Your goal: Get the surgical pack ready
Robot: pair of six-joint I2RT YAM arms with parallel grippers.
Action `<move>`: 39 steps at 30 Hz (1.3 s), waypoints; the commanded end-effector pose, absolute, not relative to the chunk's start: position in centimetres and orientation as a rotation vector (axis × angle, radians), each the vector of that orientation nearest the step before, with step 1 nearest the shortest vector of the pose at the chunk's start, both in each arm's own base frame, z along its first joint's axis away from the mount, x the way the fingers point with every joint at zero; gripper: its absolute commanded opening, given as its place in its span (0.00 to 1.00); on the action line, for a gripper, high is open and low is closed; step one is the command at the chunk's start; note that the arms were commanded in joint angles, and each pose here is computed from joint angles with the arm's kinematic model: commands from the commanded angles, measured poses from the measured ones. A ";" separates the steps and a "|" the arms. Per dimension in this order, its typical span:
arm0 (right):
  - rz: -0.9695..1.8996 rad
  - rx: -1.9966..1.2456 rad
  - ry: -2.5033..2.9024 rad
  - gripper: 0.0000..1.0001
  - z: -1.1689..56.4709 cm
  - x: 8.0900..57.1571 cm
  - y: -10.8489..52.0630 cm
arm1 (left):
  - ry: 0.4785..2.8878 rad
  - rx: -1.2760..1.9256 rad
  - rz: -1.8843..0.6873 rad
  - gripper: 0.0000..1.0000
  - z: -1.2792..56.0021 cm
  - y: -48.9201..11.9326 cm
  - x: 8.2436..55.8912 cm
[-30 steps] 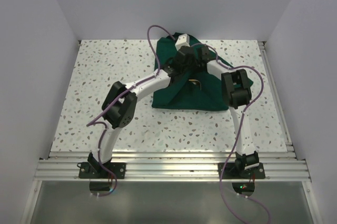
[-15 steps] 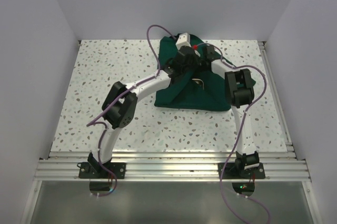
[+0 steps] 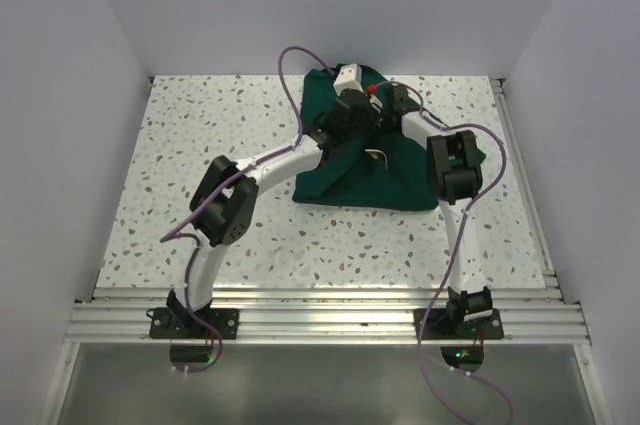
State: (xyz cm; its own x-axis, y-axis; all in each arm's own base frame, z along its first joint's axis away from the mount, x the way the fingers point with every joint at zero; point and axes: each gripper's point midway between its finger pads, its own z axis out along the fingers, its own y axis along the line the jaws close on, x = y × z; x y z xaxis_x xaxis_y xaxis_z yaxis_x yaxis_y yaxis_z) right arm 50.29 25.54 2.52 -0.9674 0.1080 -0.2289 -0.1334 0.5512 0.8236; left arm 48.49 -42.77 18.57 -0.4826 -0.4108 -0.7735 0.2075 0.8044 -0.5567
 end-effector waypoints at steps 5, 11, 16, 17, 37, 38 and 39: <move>1.347 -0.018 2.544 0.03 2.1 51.0 25.2 | 1.789 -0.129 -0.828 0.00 25.4 -43.2 48.3; 1.330 -0.033 2.536 0.12 3.3 51.7 25.2 | 1.804 -0.093 -0.869 0.00 24.2 -44.2 47.8; 1.317 -0.028 2.516 0.44 4.4 53.0 24.7 | 1.804 -0.079 -0.899 0.00 23.7 -44.5 47.5; 1.316 -0.016 2.508 0.46 4.6 53.4 24.2 | 1.808 -0.078 -0.895 0.00 23.4 -44.4 47.4; 1.087 0.400 2.294 0.54 12.6 55.6 10.0 | 1.821 -0.015 -0.913 0.00 20.2 -45.9 47.7; 1.057 0.429 2.264 0.54 12.8 55.8 8.3 | 1.820 -0.013 -0.920 0.00 20.0 -46.0 47.7; 1.041 0.440 2.233 0.54 14.1 55.4 7.4 | 1.825 -0.005 -0.929 0.00 19.6 -46.3 47.7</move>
State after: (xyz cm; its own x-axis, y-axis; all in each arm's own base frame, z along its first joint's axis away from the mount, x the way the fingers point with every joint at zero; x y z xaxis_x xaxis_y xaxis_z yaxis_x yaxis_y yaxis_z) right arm 54.30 10.78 7.23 -0.8555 0.4567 -0.2442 0.1019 0.6108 0.7852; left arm 47.77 -44.33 18.40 -0.4866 -0.3844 -0.7845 0.3184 0.7582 -0.5691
